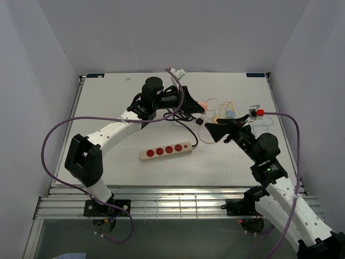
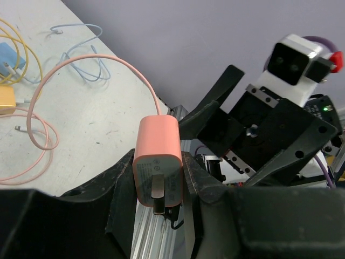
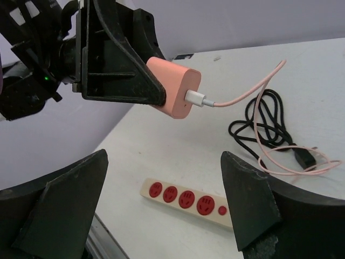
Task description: Insert the plug
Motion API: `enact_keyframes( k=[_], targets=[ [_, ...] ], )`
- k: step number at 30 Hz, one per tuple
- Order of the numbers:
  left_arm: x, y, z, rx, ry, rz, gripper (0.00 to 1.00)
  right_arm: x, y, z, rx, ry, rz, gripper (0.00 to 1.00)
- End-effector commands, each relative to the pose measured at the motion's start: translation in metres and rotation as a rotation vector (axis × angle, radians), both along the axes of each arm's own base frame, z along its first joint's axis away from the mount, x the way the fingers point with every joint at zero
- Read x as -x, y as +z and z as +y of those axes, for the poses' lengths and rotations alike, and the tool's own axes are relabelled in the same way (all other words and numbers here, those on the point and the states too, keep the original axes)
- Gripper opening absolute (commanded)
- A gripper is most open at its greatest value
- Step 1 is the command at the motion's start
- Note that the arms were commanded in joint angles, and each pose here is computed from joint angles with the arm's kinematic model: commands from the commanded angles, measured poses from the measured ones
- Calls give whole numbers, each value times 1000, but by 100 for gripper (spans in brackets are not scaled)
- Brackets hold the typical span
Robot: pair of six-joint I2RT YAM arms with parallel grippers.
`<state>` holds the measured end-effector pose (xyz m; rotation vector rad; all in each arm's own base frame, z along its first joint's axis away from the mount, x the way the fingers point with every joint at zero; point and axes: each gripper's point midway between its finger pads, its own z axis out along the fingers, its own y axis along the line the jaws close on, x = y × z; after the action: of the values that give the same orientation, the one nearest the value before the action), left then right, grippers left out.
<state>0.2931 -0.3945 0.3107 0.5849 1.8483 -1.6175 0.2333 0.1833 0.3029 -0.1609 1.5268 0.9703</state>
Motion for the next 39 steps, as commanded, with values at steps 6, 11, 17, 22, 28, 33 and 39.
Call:
enact_keyframes(
  k=[6, 11, 17, 22, 28, 33, 39],
  targets=[
    [28, 63, 13, 142, -29, -154, 0, 0, 61, -5, -436, 21, -132, 90],
    [34, 72, 16, 160, -19, -171, 0, 1, 78, -1, -487, 59, -195, 90],
    [36, 75, 16, 165, -22, -171, 0, -12, 94, 6, -505, 75, -185, 90],
    [43, 78, 13, 175, -26, -201, 0, -23, 94, 16, -540, 109, -142, 98],
    [44, 76, 12, 173, -6, -200, 0, -24, 100, 27, -562, 174, -123, 85],
    [43, 78, 11, 177, 15, -210, 0, -23, 100, 28, -564, 189, -120, 67],
    [35, 80, 11, 184, 64, -185, 0, -18, 99, 31, -552, 214, -120, 59]
  ],
)
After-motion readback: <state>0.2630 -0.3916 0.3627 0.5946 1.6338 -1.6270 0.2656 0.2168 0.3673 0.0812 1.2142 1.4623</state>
